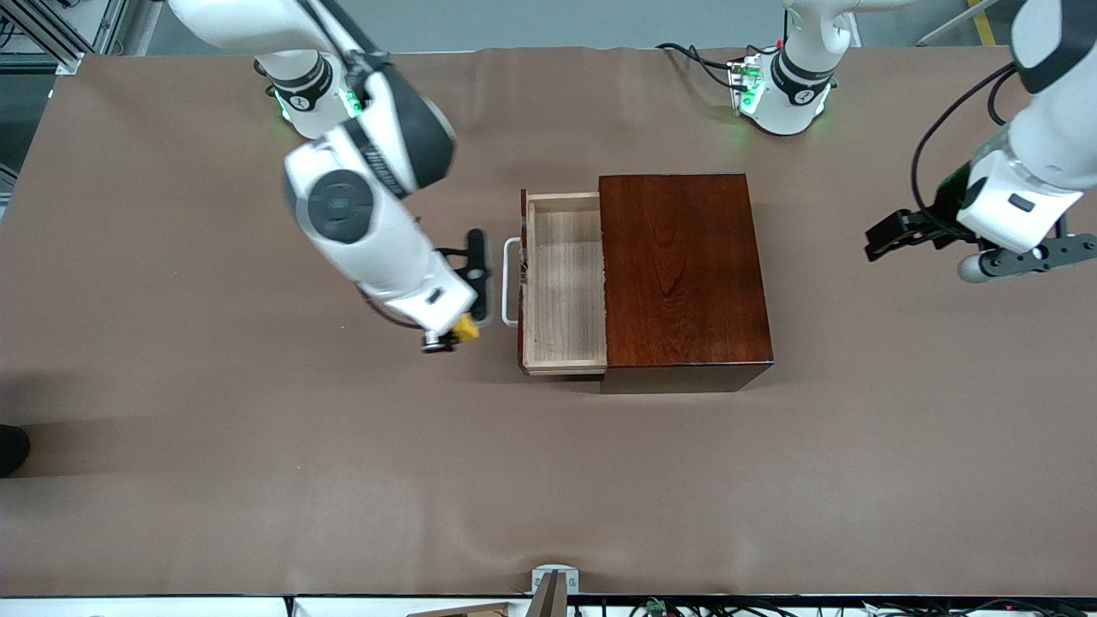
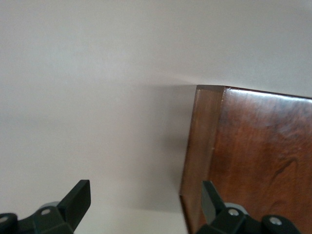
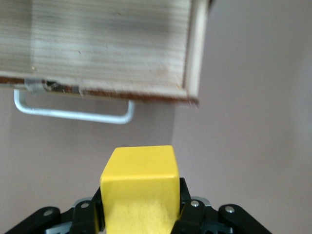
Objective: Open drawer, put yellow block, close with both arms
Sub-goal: 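Lower the yellow cube into the open drawer and open the right gripper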
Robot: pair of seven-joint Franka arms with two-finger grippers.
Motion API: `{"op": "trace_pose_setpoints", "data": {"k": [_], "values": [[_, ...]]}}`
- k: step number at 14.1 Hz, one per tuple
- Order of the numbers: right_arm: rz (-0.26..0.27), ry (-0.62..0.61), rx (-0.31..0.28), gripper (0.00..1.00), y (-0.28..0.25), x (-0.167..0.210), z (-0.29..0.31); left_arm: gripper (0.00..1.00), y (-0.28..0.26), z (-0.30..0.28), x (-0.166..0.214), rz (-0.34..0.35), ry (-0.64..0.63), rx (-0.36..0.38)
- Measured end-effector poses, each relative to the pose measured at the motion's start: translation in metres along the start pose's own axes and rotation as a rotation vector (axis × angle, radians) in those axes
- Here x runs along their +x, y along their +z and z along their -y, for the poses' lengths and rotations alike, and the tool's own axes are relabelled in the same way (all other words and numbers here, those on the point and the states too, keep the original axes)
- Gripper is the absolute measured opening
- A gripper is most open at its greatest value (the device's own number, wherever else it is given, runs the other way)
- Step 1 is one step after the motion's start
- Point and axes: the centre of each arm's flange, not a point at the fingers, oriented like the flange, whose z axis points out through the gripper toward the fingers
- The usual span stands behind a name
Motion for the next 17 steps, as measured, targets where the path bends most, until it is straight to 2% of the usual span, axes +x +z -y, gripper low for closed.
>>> {"op": "trace_pose_setpoints", "data": {"k": [3, 5, 9, 17], "values": [[0.058, -0.06, -0.02, 0.56, 0.016, 0.049, 0.017, 1.0, -0.004, 0.018, 0.006, -0.027, 0.095, -0.003], [0.076, -0.062, -0.029, 0.56, 0.027, 0.073, 0.024, 1.0, -0.006, 0.017, 0.005, -0.035, 0.131, -0.003], [0.076, -0.039, -0.024, 0.56, 0.048, 0.107, 0.034, 1.0, -0.011, 0.012, 0.004, -0.049, 0.165, -0.003], [0.094, -0.018, 0.011, 0.56, 0.11, 0.147, 0.059, 1.0, -0.018, 0.005, 0.003, -0.062, 0.177, -0.005]]}}
